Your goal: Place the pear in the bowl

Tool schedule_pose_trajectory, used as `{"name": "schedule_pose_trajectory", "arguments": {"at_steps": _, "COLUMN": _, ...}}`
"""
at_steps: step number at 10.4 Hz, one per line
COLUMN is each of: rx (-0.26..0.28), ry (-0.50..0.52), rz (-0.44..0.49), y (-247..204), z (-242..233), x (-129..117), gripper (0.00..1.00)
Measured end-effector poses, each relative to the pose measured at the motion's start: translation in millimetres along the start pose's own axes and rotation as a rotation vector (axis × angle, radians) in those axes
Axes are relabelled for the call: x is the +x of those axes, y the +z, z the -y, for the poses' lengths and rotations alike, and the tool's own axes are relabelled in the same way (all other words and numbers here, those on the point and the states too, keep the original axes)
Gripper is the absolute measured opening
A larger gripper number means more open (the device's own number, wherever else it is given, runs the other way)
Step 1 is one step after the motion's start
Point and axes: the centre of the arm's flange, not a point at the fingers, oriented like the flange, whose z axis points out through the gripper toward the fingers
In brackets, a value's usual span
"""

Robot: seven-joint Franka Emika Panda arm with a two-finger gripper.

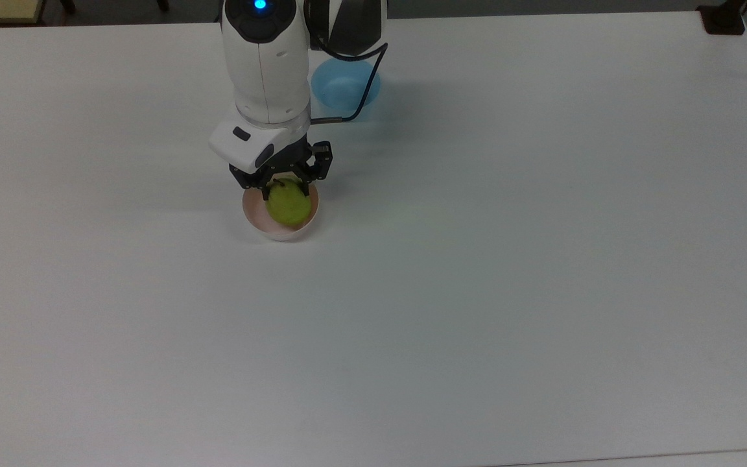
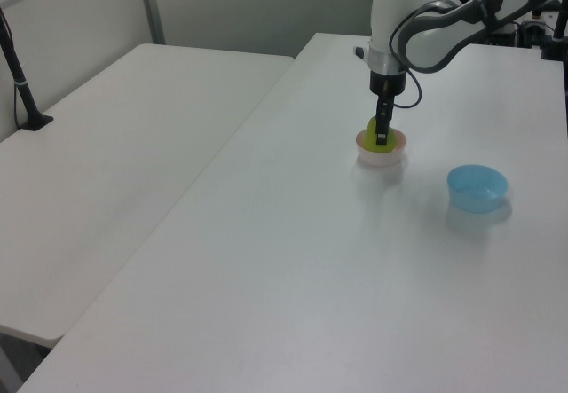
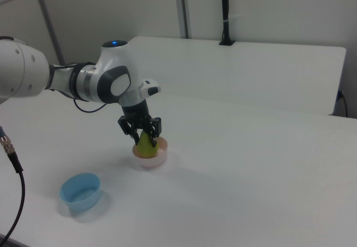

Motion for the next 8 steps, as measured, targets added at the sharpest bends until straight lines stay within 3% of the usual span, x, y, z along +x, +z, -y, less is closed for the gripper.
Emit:
{"name": "schedule_pose_trajectory", "arguments": {"at_steps": 3, "rx": -0.002, "ry": 0.002, "rz": -0.004, "y": 4.5, "z": -1.3, "x": 1.1, "gripper": 0.60}}
{"name": "schedule_pose_trajectory", "arguments": {"at_steps": 5, "rx": -0.002, "ry": 0.002, "rz": -0.006, "y": 3.7, "z": -1.9, "x": 1.5, "gripper": 0.71}}
{"name": "schedule_pose_trajectory", "arguments": {"at_steps": 7, "rx": -0.004, "ry": 0.004, "rz": -0.014, "y": -0.3, "z": -3.0, "x": 2.9, "gripper": 0.99}}
{"name": "schedule_pose_trajectory", "arguments": {"at_steps": 8, "rx": -0.008, "ry": 0.004, "rz": -0.036, "y": -12.6, "z": -4.3, "x": 7.0, "gripper": 1.00}}
